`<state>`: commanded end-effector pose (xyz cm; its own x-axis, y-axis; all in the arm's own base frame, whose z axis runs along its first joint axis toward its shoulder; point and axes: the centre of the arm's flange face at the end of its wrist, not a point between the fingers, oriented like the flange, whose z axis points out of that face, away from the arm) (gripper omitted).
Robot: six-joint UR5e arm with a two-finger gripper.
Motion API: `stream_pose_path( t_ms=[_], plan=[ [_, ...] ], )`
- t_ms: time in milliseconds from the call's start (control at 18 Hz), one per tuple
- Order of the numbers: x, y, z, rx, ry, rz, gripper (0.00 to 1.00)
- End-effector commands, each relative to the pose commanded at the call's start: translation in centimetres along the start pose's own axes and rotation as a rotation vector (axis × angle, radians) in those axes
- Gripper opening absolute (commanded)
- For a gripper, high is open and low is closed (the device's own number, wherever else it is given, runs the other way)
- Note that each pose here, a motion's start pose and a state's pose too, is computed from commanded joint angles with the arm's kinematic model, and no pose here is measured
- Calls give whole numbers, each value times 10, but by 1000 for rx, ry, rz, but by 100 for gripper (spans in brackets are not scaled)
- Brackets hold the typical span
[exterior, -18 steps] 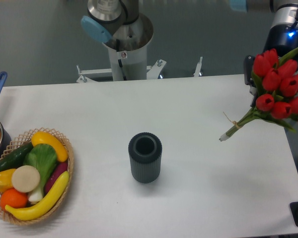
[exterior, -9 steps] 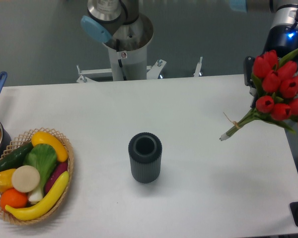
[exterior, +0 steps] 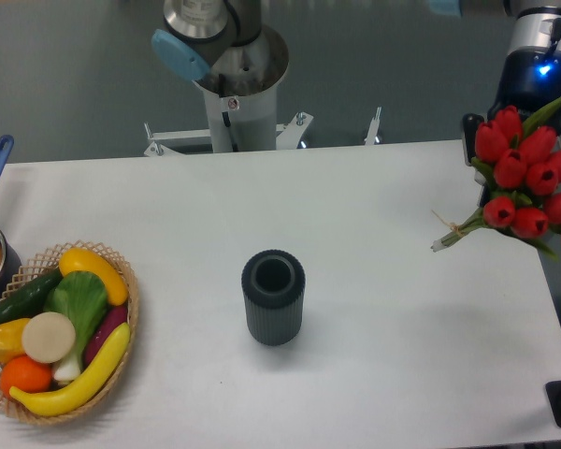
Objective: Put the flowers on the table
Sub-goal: 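Lower the held red tulips down onto the table surface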
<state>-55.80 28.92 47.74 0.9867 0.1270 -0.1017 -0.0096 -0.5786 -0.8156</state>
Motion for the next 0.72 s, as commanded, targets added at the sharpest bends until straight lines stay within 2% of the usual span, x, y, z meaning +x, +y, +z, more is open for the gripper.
stream_pose_path(
  t_ms=[444,722],
  plan=[
    [17,-11,37,-272,-64,85,45],
    [30,-3,68,-434,-65,170,45]
  ],
)
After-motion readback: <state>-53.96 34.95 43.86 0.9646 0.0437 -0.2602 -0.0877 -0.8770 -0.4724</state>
